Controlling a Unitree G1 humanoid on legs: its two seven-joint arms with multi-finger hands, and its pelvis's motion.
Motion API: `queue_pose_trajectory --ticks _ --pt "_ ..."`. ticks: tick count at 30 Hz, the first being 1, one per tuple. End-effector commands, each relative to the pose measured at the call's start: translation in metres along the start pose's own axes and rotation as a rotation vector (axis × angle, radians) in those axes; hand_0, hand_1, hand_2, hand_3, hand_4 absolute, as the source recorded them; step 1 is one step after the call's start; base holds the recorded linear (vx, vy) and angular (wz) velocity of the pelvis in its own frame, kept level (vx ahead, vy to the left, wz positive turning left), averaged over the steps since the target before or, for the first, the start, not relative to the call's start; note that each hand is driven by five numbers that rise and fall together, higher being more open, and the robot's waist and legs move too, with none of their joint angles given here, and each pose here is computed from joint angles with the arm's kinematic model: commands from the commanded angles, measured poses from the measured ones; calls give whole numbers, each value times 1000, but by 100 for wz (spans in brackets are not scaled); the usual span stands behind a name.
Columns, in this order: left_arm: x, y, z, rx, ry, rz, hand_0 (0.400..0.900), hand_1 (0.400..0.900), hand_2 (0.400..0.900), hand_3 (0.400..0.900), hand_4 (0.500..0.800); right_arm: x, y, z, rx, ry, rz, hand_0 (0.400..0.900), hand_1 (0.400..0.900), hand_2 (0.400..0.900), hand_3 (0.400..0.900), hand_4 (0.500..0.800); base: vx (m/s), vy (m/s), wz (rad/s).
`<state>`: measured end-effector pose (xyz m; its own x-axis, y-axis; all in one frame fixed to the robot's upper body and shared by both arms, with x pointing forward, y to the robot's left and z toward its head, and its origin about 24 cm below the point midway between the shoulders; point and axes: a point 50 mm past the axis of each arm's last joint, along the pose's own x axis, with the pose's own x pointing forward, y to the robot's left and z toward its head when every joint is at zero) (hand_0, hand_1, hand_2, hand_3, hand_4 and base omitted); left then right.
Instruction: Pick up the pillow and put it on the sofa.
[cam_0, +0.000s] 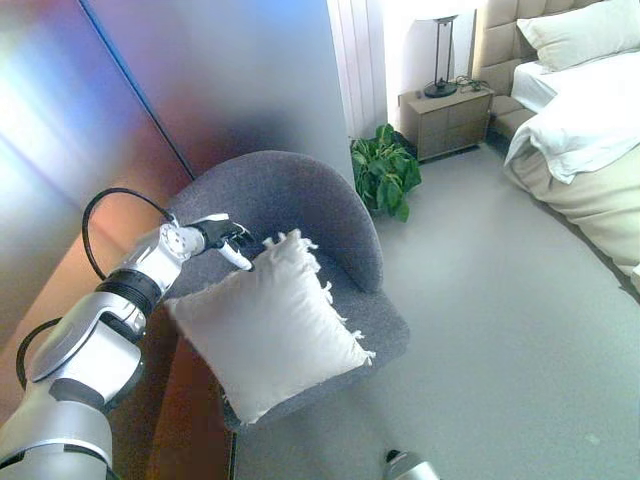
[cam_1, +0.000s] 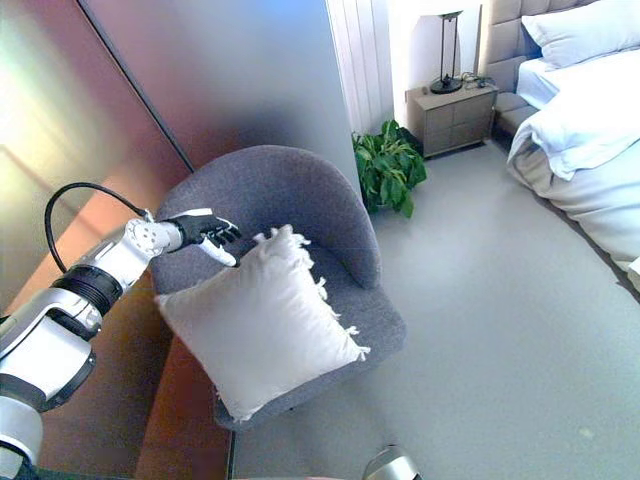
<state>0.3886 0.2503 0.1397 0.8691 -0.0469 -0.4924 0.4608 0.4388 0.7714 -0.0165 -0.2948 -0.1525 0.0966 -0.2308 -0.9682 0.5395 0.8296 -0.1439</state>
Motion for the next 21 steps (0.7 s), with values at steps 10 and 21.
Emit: queue_pose_trajectory --ticks 10,21 --pt "-42 85 2 -142 -70 321 900 900 900 900 800 -2 -4 -17 -64 46 -18 900 900 900 900 800 -4 2 1" --pt "-1 -32 -8 -319 -192 64 900 900 900 900 800 6 34 18 -142 -1 46 900 900 900 900 800 -19 32 26"
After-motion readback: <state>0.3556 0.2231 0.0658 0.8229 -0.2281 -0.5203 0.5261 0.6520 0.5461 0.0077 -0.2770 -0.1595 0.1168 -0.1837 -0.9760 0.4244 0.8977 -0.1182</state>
